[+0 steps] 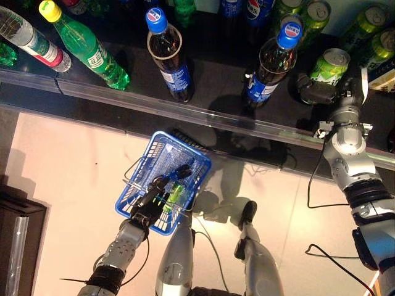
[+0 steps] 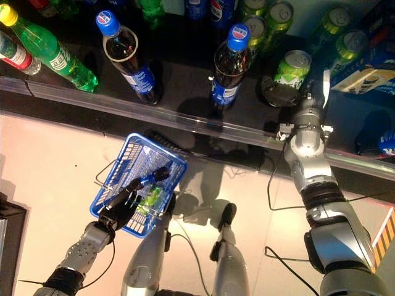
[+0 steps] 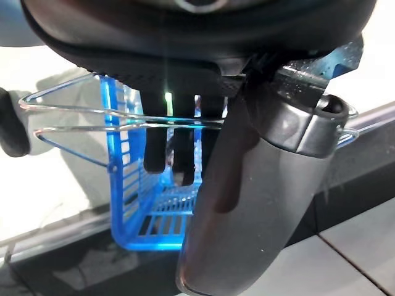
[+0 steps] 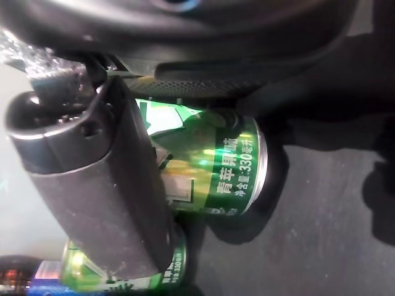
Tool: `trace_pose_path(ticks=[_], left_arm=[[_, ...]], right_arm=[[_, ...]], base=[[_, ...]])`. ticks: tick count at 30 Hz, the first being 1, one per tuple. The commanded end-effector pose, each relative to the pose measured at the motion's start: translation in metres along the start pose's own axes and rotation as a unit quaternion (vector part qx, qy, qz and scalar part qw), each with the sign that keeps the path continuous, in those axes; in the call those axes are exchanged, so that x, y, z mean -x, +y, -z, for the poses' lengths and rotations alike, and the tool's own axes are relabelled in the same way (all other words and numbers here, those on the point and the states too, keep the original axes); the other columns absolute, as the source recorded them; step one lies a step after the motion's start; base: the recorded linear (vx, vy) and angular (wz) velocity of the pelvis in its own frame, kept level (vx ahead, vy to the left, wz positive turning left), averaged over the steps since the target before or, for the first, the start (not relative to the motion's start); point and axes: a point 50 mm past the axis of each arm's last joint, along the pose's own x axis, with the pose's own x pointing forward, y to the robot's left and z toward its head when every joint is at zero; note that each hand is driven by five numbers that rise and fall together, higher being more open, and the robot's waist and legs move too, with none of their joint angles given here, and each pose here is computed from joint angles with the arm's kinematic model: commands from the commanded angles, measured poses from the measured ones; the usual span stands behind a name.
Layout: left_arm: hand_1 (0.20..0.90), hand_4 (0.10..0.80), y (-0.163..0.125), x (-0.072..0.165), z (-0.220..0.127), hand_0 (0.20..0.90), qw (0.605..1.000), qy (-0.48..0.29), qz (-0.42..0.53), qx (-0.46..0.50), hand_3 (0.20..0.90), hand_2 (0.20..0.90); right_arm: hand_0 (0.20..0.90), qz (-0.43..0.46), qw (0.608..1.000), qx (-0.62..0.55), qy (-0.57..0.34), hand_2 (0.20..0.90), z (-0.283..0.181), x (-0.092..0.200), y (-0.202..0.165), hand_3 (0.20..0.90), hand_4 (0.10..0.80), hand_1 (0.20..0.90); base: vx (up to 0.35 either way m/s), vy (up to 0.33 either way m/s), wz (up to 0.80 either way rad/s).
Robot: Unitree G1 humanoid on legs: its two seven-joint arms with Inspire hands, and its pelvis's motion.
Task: Pick up the drink and place into the basket.
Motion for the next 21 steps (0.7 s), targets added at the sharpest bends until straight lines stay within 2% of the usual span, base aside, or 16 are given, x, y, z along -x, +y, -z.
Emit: trace_pose_path(ticks=[1,13,21], left_arm=[[0.3,0.1,-0.033,0.02,-0.055,0.3,0.985,-0.117,0.119,-0.033,0.2,0.3],[0.3,0.1,-0.019,0.019,-0.044,0.3,0.989,-0.111,0.096,-0.029,0.2,0.3],[0.3,0.1,-0.007,0.023,-0.036,0.3,0.991,-0.11,0.074,-0.021,0.2,0.3]], right_arm=[[0.3,-0.013,0.977,-0.04,-0.211,0.3,-0.094,-0.011,-0.003,0.2,0.1,0.3],[0.3,-0.006,0.966,-0.097,-0.239,0.3,-0.089,0.013,-0.009,0.2,0.1,0.3],[0.3,-0.046,0.961,-0.101,-0.255,0.3,-0.083,0.044,0.005,0.2,0.1,0.3]], base=[[0.0,0.0,0.0],[0.017,0.001,-0.03],[0.058,0.022,-0.02]])
